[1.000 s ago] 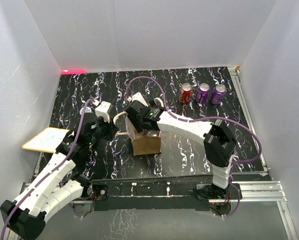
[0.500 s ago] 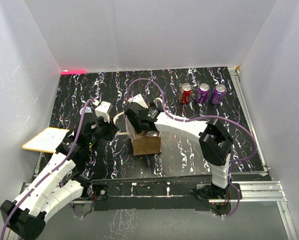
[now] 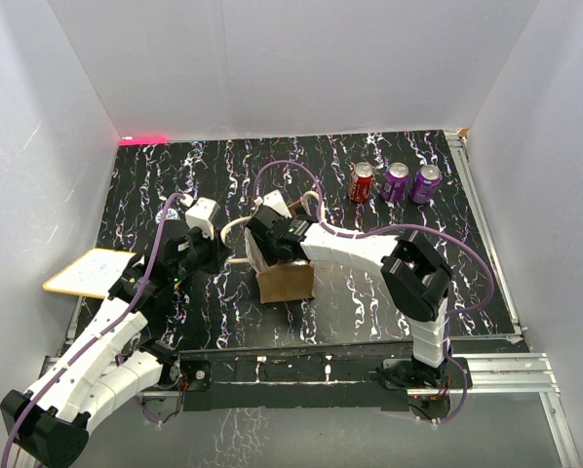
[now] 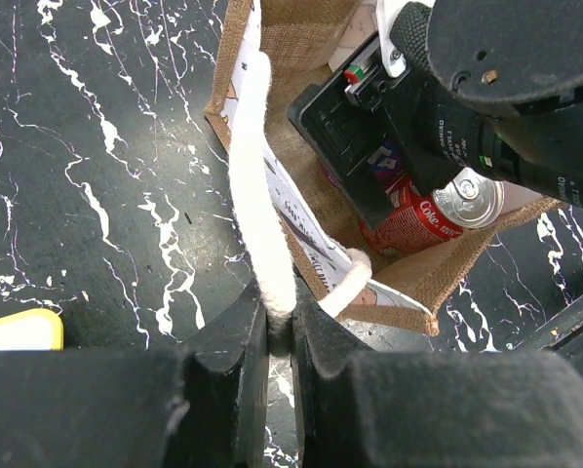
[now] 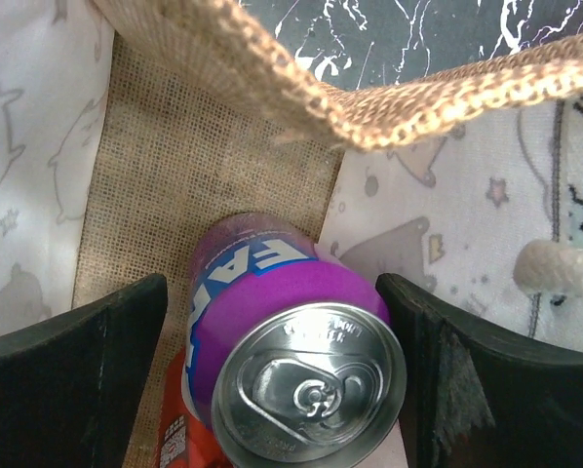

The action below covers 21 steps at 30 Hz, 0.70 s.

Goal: Take the beverage out of the canvas bag

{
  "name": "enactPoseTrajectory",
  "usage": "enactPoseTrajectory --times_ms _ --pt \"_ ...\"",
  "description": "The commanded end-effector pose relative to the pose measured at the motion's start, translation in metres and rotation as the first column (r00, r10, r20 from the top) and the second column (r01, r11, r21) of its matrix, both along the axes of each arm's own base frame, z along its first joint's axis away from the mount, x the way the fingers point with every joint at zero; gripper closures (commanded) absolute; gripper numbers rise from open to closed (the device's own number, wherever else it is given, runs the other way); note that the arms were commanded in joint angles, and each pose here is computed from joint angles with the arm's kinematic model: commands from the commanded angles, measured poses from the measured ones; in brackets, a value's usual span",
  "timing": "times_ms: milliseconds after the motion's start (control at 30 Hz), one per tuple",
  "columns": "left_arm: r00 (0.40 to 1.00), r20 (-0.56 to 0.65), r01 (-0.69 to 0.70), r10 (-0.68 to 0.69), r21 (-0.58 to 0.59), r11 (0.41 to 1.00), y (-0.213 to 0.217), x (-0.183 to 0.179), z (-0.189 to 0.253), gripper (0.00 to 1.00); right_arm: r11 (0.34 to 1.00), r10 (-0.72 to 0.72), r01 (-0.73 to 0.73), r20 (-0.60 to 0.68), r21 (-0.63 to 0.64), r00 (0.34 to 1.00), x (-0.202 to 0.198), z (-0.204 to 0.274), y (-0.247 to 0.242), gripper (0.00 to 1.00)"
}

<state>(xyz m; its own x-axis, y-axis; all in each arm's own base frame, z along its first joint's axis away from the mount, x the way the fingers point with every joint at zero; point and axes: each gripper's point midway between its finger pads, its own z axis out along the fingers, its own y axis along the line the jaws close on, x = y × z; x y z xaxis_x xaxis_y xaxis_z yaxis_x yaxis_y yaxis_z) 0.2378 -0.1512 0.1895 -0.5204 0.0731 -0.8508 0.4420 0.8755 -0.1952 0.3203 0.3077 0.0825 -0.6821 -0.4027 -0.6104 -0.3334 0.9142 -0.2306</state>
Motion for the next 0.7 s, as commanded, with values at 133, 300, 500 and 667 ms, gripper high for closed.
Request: enactPoseTrajectory --times_ms 133,300,500,667 --pt "1.0 0.011 0.0 0.0 -0.003 1.0 0.001 0.0 0.001 1.0 0.997 -0.034 0.03 0.063 0.075 0.997 0.013 0.016 0.007 0.32" --pt "1.0 0.011 0.001 -0.001 -0.004 1.0 0.001 0.0 0.001 1.0 0.993 -0.049 0.036 0.116 0.113 0.992 0.018 0.048 0.006 0.63" --pt "1.0 0.01 0.0 0.0 -0.003 1.0 0.001 0.0 0.001 1.0 0.951 -0.024 -0.042 0.21 0.306 0.977 0.012 0.116 0.016 0.72" --pt "1.0 0.011 0.0 0.0 -0.003 1.0 0.001 0.0 0.001 1.0 0.89 -0.031 -0.103 0.284 0.444 0.958 -0.001 0.147 0.011 0.73"
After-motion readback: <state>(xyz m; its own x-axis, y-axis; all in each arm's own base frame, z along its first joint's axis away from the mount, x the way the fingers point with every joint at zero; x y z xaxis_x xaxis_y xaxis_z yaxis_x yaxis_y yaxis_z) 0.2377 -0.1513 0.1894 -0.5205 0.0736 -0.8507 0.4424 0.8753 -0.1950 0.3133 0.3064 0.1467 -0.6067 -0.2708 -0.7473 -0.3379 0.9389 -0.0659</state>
